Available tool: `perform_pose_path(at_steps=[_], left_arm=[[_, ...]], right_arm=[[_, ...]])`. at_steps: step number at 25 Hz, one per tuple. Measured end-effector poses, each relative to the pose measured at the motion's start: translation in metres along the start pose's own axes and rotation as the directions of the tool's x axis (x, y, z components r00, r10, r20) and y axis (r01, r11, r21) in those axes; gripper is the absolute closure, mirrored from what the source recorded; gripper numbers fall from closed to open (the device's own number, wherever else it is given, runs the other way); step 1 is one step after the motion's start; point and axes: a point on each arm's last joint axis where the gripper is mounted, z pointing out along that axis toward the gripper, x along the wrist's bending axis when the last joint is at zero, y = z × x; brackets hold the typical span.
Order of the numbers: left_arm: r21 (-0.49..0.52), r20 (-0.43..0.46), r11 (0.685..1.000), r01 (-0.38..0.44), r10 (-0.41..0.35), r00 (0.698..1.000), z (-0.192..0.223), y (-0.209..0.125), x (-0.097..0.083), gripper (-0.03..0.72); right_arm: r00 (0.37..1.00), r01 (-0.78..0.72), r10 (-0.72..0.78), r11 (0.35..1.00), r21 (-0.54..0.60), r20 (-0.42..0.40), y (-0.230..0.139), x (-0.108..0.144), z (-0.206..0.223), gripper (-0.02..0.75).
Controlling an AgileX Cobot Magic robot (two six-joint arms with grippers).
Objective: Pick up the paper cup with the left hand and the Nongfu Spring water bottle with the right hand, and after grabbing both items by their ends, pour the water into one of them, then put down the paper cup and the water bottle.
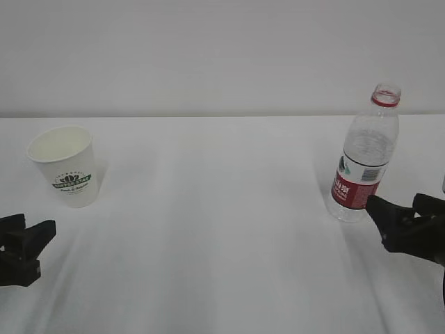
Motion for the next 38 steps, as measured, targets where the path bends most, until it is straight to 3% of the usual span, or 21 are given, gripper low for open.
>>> perform_pose_path(at_steps=[38], left_arm=[[0.007, 0.001, 1.0, 0.0, 0.0, 1.0, 0.0, -0.001, 0.0, 0.27]], right_arm=[[0.999, 0.022, -0.023, 1.0, -0.018, -0.046, 0.002, -0.003, 0.06, 0.094]])
